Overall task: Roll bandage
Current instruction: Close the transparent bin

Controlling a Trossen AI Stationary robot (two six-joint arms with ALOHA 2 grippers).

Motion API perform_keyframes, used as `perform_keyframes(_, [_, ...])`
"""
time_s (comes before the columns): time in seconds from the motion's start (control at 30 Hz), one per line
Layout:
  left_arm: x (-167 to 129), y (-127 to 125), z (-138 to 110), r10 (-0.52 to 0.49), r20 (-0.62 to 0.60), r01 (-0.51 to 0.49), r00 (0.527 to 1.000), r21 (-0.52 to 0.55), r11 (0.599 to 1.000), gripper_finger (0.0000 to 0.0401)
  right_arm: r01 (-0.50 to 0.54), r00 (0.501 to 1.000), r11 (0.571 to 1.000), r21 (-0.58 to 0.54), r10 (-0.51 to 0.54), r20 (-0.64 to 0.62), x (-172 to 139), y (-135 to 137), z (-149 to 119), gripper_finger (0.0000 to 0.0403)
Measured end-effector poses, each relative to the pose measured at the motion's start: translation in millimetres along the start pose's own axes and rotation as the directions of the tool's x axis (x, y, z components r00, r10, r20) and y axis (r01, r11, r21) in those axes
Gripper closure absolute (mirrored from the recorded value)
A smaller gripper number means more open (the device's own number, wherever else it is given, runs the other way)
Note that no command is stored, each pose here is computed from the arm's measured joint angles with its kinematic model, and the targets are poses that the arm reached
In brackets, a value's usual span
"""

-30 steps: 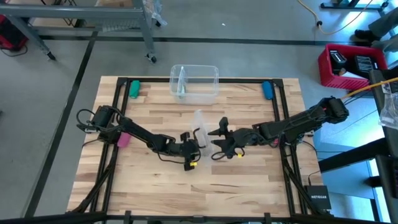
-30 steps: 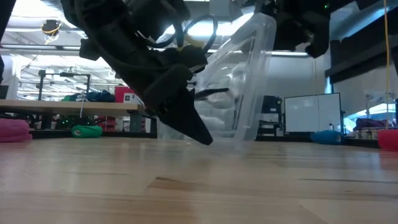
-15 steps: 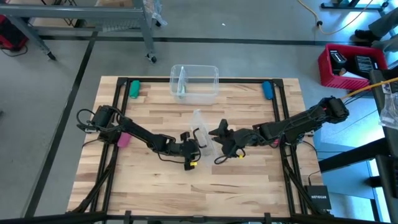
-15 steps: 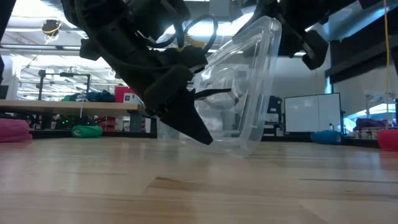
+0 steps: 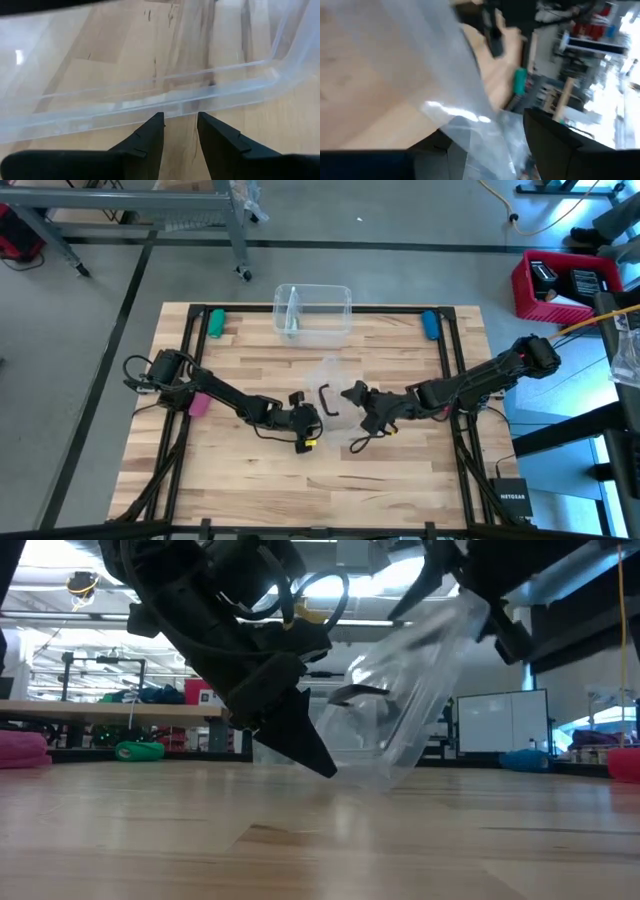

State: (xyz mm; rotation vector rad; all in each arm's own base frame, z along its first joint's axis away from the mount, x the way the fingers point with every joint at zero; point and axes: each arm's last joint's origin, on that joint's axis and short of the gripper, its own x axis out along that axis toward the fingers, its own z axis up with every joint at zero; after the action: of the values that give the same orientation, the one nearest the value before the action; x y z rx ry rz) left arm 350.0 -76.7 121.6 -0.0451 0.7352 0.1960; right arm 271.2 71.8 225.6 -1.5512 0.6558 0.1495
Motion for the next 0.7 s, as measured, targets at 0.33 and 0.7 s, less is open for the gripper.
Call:
perform_keyframes(0.33, [-18,1,16,0.001,-0.001,-0.001,1.000,0.084,0.996,0.0287,-0.082,0.993,0.986,0.148,0.069,0.093,0,5,1,0.0217])
perform_keyframes(0.7, [-50,9,38,0.075,-0.013,-0.067,0.997,0.306,0.950,0.0287,-0.084,0.992,0.985,0.151,0.068,0.108,-1,4,2,0.0217])
